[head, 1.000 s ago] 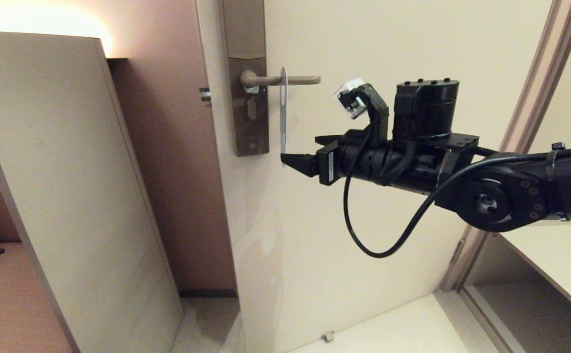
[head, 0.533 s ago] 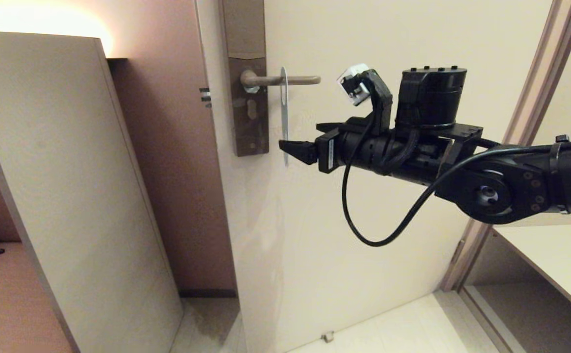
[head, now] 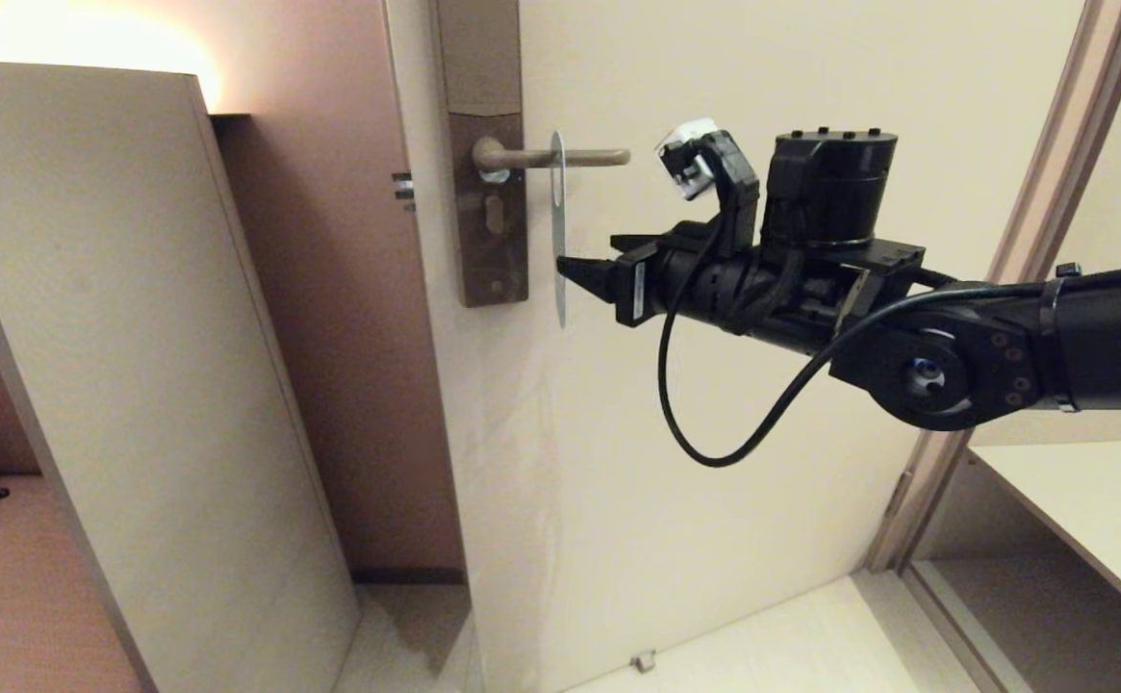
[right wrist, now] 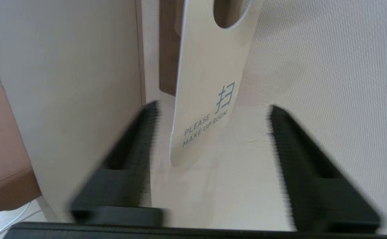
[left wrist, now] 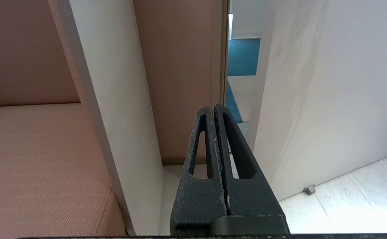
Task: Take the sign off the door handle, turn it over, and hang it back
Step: Hang the sign back with the other side facing out
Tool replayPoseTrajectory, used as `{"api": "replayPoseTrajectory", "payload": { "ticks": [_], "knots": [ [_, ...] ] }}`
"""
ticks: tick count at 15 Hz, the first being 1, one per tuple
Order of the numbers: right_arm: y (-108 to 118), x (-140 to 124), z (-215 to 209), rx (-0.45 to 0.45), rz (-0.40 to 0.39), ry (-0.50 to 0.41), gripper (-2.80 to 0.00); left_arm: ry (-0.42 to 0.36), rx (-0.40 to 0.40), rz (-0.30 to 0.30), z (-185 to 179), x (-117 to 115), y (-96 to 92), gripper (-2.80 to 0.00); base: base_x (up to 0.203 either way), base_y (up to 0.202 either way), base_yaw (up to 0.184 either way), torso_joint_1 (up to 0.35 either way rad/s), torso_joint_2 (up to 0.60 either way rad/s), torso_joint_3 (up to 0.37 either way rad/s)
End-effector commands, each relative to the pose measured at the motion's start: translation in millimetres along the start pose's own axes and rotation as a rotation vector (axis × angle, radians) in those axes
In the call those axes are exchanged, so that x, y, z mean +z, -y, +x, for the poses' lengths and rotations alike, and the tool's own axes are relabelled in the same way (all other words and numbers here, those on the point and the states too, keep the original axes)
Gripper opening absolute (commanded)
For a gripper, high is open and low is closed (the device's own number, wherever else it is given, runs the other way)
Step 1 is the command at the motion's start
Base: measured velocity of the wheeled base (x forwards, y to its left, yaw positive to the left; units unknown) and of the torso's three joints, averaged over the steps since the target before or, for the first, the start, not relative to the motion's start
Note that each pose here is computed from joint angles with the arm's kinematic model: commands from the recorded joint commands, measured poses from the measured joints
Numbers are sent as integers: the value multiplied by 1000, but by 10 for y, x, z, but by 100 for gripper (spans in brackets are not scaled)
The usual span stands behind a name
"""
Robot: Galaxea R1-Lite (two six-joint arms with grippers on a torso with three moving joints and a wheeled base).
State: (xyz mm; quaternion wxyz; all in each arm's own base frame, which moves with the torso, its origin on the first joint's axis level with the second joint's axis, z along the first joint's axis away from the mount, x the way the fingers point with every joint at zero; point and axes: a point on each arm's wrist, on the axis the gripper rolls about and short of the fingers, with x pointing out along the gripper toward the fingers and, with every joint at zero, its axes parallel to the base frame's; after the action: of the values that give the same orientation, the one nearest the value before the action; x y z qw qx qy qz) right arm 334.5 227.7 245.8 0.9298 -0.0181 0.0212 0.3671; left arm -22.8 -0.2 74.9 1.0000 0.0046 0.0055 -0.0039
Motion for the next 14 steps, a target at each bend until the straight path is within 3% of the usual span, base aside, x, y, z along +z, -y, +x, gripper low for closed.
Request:
{"api": "replayPoseTrajectory", "payload": {
  "ticks": [1,14],
  "knots": [
    [3,-20,13,-11,0,-4,-280,0,0,0,0,0,0,-280,0,0,0,0,0,0],
    [22,-58,22,-18,1,-13,-280,0,0,0,0,0,0,-280,0,0,0,0,0,0]
  ]
}}
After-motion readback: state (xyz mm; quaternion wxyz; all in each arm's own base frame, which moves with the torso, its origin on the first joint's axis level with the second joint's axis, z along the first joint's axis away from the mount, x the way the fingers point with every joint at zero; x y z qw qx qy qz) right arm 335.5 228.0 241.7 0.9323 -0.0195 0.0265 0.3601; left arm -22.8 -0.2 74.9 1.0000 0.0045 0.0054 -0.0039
